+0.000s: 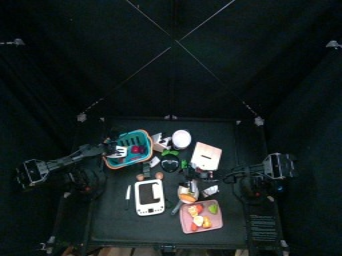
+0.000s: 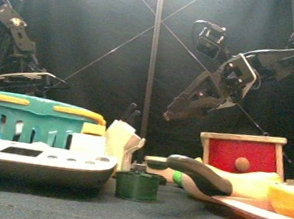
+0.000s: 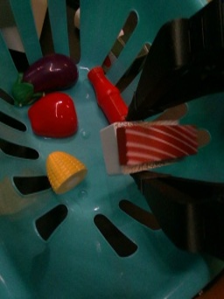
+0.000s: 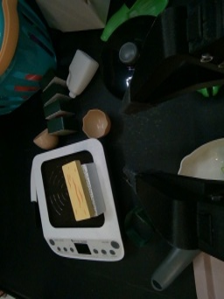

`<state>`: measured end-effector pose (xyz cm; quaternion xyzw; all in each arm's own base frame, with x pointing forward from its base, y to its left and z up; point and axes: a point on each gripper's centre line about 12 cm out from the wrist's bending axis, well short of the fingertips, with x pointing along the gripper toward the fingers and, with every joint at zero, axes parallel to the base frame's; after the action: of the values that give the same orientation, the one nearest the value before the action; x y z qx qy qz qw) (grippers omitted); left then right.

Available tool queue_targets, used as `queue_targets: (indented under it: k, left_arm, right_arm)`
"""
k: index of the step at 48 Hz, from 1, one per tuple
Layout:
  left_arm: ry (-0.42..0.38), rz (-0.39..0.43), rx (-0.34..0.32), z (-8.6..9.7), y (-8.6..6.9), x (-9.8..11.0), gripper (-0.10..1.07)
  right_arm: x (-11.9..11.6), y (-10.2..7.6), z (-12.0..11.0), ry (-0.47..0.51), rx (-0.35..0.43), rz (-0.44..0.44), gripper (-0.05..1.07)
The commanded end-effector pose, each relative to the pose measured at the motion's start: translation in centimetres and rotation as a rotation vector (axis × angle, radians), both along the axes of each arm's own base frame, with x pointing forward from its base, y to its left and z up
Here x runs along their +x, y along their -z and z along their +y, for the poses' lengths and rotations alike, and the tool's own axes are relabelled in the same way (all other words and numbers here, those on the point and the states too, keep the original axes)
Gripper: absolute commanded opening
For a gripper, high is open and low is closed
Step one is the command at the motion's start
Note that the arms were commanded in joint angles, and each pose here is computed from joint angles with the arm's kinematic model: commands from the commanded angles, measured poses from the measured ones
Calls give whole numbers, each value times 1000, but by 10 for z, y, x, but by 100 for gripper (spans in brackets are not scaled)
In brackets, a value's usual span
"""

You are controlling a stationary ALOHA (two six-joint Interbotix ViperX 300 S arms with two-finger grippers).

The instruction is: Place salmon sushi in basket

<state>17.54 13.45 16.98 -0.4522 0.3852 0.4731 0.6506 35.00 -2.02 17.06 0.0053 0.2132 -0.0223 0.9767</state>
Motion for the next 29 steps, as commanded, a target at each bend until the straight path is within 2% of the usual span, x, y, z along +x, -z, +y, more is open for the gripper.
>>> queue_targets:
  k: [1, 6, 29]
  left_arm:
    - [2, -31, 25, 5, -6, 5, 92]
    - [0, -39, 27, 5, -7, 6, 95]
    - [15, -54, 54, 7, -15, 10, 95]
  right_arm:
    - [5, -13, -1, 2, -4, -43, 86]
    - [5, -13, -1, 2, -4, -43, 86]
    - [4, -12, -2, 4, -4, -38, 86]
